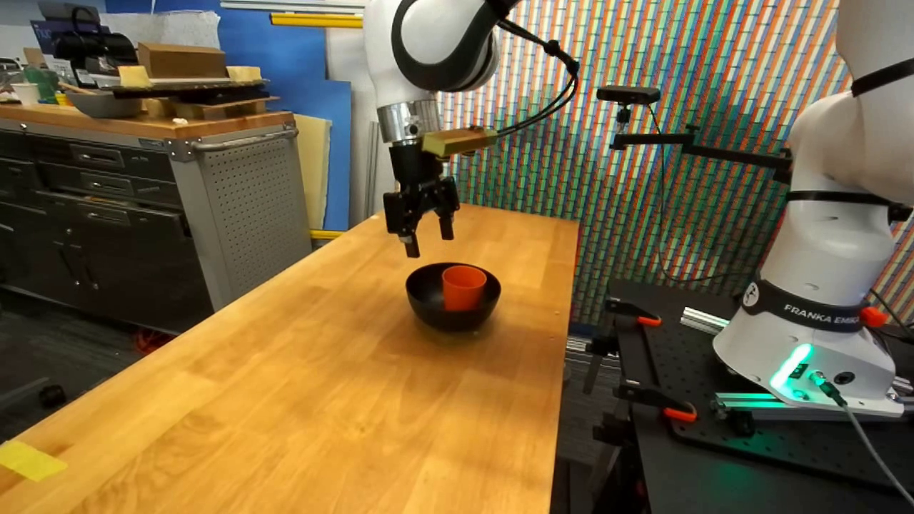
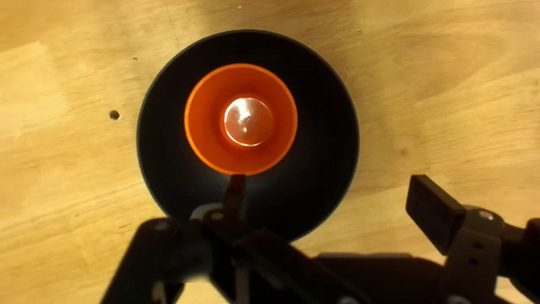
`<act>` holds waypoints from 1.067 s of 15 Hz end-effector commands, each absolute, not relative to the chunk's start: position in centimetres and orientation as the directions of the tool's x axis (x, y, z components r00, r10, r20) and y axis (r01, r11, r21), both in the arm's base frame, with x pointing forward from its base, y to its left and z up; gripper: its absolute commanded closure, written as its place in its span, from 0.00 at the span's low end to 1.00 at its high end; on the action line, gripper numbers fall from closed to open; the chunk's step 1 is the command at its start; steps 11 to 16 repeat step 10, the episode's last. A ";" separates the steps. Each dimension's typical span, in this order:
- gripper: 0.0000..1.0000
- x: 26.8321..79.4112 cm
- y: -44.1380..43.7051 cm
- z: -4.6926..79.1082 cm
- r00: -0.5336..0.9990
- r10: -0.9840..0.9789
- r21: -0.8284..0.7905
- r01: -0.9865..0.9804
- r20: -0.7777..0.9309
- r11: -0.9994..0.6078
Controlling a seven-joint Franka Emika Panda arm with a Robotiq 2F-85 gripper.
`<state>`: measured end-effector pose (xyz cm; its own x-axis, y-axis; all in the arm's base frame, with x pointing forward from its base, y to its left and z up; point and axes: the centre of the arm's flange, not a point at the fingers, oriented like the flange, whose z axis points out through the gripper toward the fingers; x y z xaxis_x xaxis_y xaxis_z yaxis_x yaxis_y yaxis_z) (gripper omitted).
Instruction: Place the orange cup in the black bowl
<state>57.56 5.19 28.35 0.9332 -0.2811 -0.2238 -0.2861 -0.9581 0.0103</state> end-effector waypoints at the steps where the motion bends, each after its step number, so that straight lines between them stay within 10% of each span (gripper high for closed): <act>1: 0.00 54.9 5.1 34.2 0.949 -0.257 0.005 -0.260 -0.183 -0.966; 16: 0.00 54.1 3.5 35.3 0.934 -0.207 0.008 -0.214 -0.290 -0.977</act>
